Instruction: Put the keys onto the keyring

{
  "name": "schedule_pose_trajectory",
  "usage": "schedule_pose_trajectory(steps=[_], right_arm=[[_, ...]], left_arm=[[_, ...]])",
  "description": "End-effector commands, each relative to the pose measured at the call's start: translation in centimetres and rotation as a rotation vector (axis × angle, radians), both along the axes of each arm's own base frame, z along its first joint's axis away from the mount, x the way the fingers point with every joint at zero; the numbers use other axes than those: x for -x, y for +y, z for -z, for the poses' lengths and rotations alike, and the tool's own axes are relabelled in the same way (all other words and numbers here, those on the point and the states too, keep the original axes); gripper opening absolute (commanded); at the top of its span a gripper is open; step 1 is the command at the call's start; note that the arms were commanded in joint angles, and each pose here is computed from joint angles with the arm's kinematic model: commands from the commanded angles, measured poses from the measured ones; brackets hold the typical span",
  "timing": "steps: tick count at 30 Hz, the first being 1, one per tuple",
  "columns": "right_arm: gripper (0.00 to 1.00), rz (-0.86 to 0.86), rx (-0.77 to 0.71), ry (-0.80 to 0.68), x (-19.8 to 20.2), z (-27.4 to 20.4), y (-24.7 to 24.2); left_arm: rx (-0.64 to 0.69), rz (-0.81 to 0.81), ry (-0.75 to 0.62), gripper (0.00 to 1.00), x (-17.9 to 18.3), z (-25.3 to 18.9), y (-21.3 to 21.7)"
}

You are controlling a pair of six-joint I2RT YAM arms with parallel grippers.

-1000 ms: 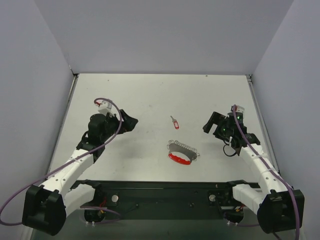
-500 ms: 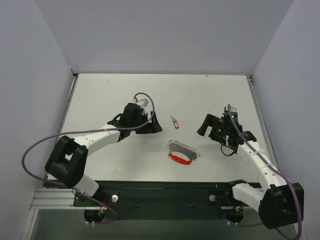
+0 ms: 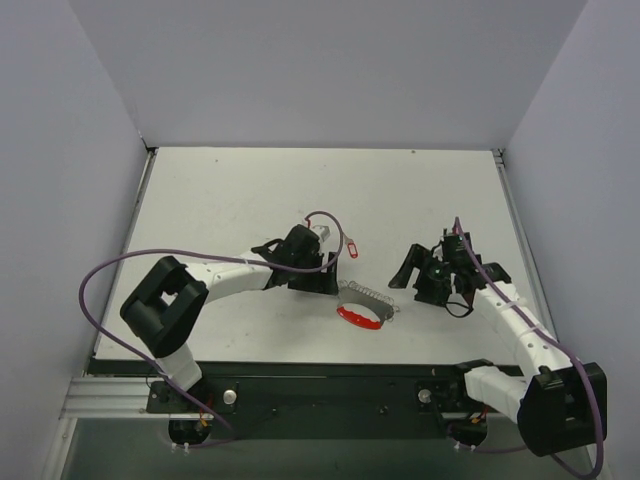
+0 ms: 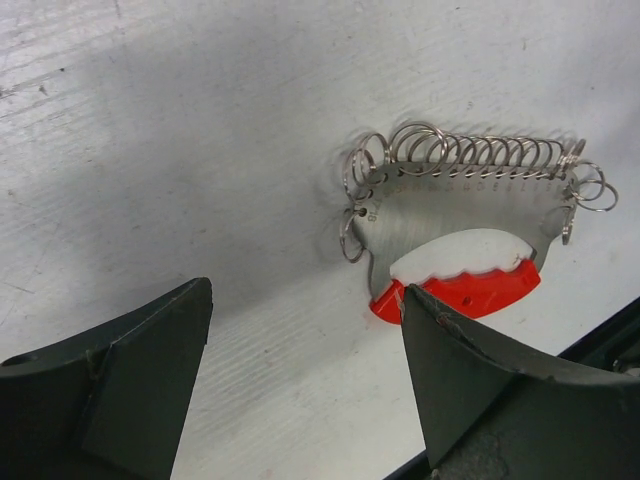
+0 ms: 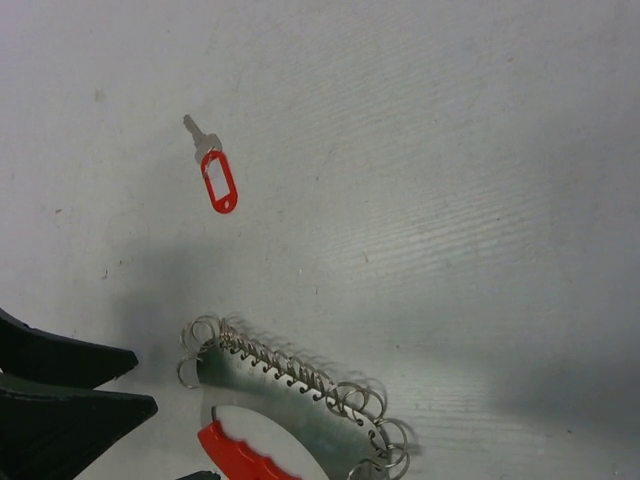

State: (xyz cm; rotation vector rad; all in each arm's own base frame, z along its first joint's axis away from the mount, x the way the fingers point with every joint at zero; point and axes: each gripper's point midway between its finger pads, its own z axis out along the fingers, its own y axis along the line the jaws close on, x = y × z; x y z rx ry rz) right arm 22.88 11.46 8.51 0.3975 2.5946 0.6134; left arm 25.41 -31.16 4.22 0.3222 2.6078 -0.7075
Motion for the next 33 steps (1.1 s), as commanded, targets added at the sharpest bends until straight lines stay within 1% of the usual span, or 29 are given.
schedule_pose_trajectory(steps=[1,3,4,8,10,12,14,16,18,24,26,29,30,33], right_arm=[[0.74,0.013,-0.059,0.142,3.6,1.1,0.7],[0.71,0.029,-0.062,0.176,4.4,1.8,0.6],[0.68,0.03,-0.069,0.192,4.9,2.2,0.7],[0.64,0.059,-0.089,0.247,6.1,3.6,0.7],[0.58,0.073,-0.086,0.272,6.4,4.4,0.6],[0.56,0.092,-0.084,0.263,6.1,4.8,0.5],[0.54,0.13,-0.097,0.272,6.0,5.4,0.3],[0.51,0.159,-0.125,0.266,5.5,5.7,0.3],[0.45,0.186,-0.153,0.266,5.1,6.0,0.1],[0.44,0.198,-0.148,0.247,4.0,6.0,-0.2],[0.44,0.196,-0.151,0.241,3.7,5.8,-0.1],[0.44,0.196,-0.154,0.229,3.4,5.5,-0.1],[0.44,0.195,-0.153,0.222,3.4,5.4,-0.2],[0.44,0.194,-0.154,0.21,3.4,5.3,-0.2]], left_arm=[[-0.025,-0.006,-0.066,0.86,-1.3,-1.4,0.3],[-0.027,-0.003,-0.072,0.86,-1.4,-1.4,0.4],[-0.033,-0.002,-0.071,0.86,-1.3,-1.4,0.4],[-0.045,0.001,-0.083,0.86,-1.2,-1.3,0.9],[-0.048,-0.001,-0.09,0.86,-1.2,-1.4,1.0],[-0.052,-0.002,-0.094,0.86,-1.1,-1.3,1.2],[-0.048,0.003,-0.1,0.86,-1.2,-1.5,1.2],[-0.057,-0.001,-0.106,0.86,-1.3,-1.5,1.4],[-0.067,-0.004,-0.114,0.86,-1.2,-1.5,1.8],[-0.081,-0.009,-0.118,0.86,-1.1,-1.2,2.3],[-0.067,-0.007,-0.107,0.86,-1.0,-1.2,2.0],[-0.002,0.009,-0.088,0.85,-0.5,-1.4,1.0],[0.028,0.01,-0.101,0.84,-0.7,-1.7,0.5],[0.092,0.02,-0.066,0.81,-0.3,-1.5,-0.3]])
